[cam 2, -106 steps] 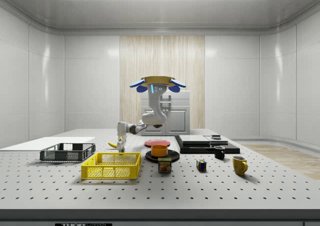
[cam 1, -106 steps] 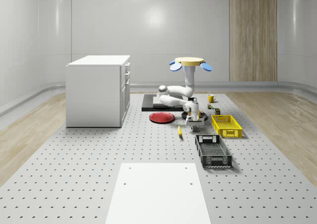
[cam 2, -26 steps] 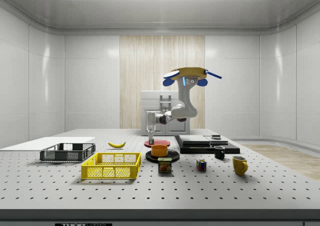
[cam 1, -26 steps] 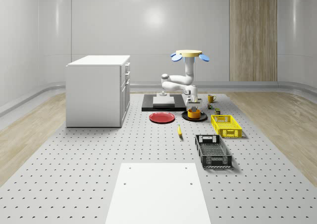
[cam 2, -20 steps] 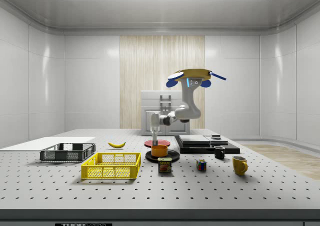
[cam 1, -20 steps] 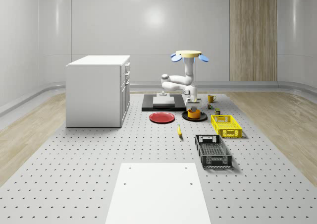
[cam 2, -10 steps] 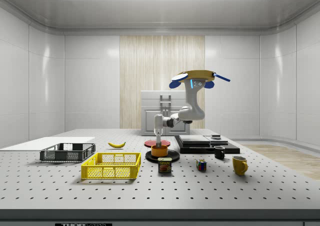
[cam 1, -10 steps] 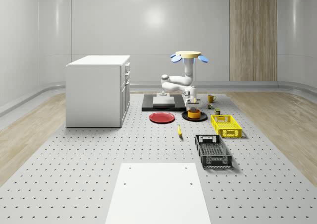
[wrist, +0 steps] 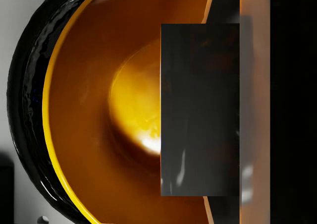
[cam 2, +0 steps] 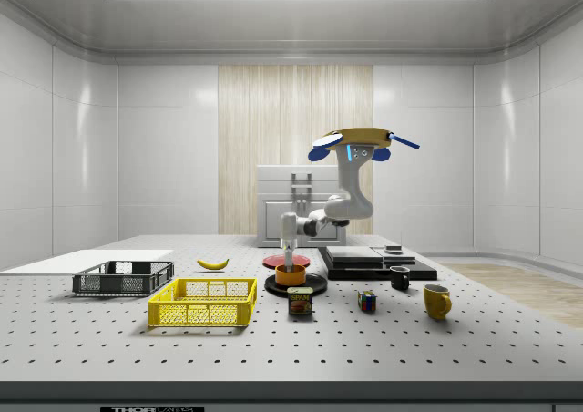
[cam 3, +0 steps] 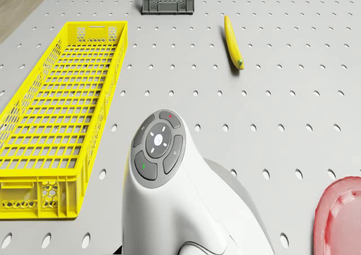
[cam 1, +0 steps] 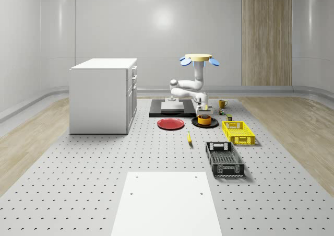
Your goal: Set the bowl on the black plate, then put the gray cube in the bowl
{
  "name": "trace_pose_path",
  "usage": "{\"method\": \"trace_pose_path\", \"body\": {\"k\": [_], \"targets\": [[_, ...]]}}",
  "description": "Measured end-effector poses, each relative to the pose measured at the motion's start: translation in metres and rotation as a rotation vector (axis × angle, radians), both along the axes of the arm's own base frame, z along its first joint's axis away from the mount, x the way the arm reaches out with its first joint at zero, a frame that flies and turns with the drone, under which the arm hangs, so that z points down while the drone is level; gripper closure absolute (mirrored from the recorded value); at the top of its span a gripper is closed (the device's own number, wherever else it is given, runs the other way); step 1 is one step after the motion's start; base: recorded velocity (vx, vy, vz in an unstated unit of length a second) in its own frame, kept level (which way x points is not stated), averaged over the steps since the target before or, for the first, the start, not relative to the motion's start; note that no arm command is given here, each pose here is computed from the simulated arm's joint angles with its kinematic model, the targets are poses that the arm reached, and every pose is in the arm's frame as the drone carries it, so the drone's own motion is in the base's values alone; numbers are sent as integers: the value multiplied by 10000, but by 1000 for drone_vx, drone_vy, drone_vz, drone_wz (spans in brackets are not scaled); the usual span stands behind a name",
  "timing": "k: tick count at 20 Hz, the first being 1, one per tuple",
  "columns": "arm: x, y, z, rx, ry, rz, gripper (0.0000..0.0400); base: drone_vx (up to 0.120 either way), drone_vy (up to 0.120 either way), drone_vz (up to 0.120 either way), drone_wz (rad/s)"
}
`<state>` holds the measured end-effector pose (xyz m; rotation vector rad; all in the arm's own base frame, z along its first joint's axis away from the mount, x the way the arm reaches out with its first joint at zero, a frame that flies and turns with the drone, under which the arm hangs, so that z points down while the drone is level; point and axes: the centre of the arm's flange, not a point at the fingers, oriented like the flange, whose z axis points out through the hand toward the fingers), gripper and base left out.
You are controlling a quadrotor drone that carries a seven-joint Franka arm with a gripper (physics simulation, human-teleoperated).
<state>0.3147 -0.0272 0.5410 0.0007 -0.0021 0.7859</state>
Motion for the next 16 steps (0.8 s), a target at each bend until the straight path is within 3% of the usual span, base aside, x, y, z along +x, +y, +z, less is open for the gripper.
{"method": "trace_pose_path", "body": {"k": [5, 10, 16], "targets": [[0, -17, 153, -1, -1, 1, 150, 0, 0, 0, 0], [0, -24, 177, -1, -1, 0, 47, 0, 0, 0, 0], [0, -26, -12, -1, 0, 0, 10, 0, 0, 0, 0]]}}
